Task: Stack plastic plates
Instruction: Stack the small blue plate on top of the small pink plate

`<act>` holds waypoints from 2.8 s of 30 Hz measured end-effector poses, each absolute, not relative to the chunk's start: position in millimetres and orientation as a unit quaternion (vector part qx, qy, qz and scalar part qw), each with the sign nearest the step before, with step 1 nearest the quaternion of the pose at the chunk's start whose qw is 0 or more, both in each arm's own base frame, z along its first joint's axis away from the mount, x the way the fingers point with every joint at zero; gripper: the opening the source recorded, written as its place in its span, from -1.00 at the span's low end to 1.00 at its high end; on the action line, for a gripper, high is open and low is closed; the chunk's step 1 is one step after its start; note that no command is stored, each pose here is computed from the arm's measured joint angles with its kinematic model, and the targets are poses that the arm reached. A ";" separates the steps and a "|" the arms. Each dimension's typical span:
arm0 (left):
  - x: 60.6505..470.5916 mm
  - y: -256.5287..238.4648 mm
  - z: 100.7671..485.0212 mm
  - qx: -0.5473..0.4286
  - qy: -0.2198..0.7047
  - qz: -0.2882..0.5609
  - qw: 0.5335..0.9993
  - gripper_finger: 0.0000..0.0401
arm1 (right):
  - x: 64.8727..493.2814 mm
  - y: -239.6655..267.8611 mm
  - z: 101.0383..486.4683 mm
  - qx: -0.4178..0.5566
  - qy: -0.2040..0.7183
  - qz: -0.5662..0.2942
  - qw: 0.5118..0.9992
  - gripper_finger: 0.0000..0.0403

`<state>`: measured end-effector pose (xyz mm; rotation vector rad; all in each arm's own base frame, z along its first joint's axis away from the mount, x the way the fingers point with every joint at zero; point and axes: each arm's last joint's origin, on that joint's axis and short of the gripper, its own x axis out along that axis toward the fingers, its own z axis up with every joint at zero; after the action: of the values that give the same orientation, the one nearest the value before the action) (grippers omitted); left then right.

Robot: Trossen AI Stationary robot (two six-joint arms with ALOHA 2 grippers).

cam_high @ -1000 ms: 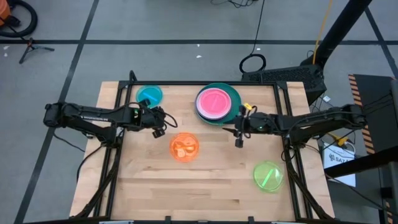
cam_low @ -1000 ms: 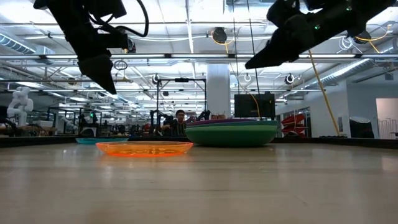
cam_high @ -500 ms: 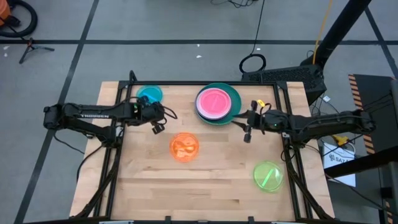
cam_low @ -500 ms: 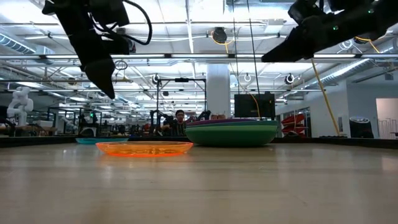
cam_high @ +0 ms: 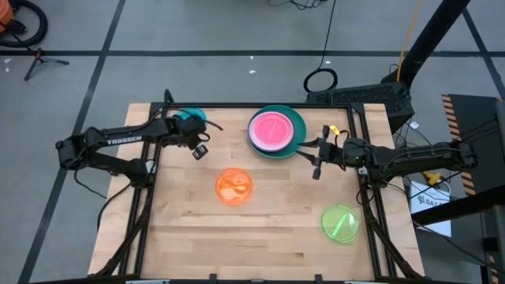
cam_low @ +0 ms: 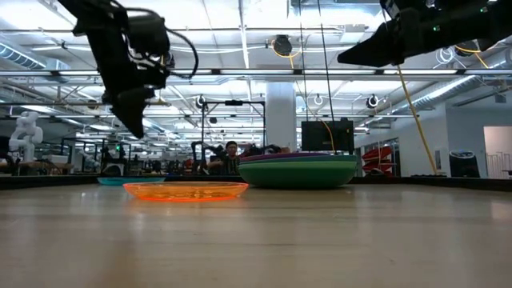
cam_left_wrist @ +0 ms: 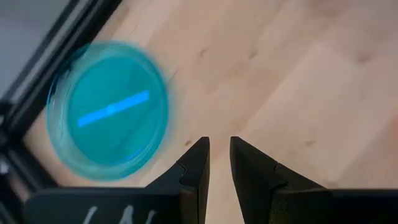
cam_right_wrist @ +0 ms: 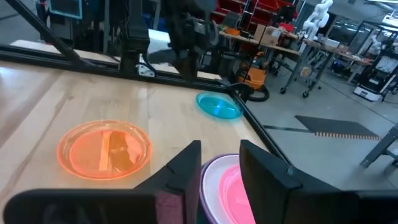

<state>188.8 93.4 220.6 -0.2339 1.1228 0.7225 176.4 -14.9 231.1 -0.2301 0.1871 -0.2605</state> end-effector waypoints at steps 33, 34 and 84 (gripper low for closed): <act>183.4 182.7 161.4 -0.163 0.558 0.357 0.732 -0.64 | 176.4 -15.2 230.9 -0.131 0.096 -0.131 0.978 -0.49; 183.6 182.7 161.5 -0.156 0.560 0.352 0.734 -0.64 | 176.4 -15.2 230.9 -0.131 0.096 -0.131 0.978 -0.49; 193.5 187.6 133.1 -0.178 0.581 0.355 0.711 -0.83 | 175.8 -19.4 229.7 -0.128 0.104 -0.142 0.976 -0.49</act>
<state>193.5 187.6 133.1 -0.3958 1.2886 0.7872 175.8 -19.4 229.7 -0.2575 0.2102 -0.2870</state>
